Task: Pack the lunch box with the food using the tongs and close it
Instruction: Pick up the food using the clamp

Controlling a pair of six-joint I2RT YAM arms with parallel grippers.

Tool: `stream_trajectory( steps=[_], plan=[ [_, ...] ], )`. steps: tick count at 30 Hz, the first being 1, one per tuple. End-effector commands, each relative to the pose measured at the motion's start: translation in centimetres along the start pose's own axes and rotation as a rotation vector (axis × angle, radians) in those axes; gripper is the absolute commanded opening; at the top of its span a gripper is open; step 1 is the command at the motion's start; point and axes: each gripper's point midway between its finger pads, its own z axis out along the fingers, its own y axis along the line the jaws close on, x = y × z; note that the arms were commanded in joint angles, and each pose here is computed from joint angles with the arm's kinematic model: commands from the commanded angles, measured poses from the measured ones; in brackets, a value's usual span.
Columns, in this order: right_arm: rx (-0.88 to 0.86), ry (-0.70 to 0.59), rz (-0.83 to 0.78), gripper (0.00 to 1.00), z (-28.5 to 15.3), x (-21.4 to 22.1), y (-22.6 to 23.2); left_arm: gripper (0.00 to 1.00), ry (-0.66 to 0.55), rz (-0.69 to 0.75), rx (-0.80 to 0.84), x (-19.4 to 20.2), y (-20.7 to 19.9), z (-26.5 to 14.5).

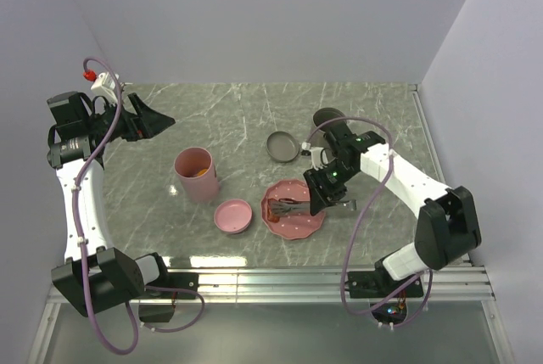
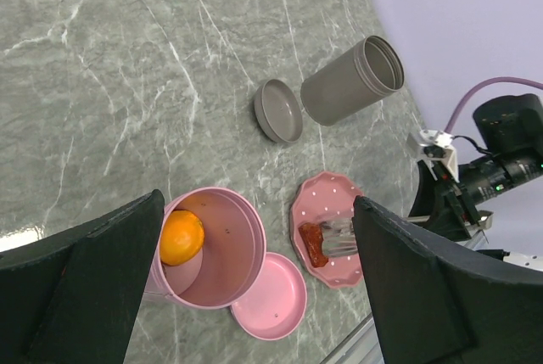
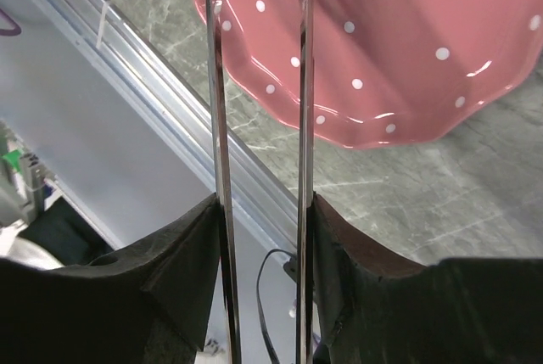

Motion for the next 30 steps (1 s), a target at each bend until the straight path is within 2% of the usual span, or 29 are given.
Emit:
stream_trajectory(
  steps=[1,18,30],
  plan=[
    [-0.049,-0.015,-0.012,0.5,-0.5,-1.1,0.8,0.99,-0.019,0.043,0.002,-0.4,-0.3,-0.3],
    [-0.136,0.012,-0.012,0.49,0.0,-1.6,1.7,0.99,-0.015,0.027,0.008,-0.1,0.2,0.1],
    [-0.075,0.003,0.003,0.6,0.0,-2.6,0.9,0.99,-0.01,0.018,0.012,-0.1,0.4,0.3]
  ],
)
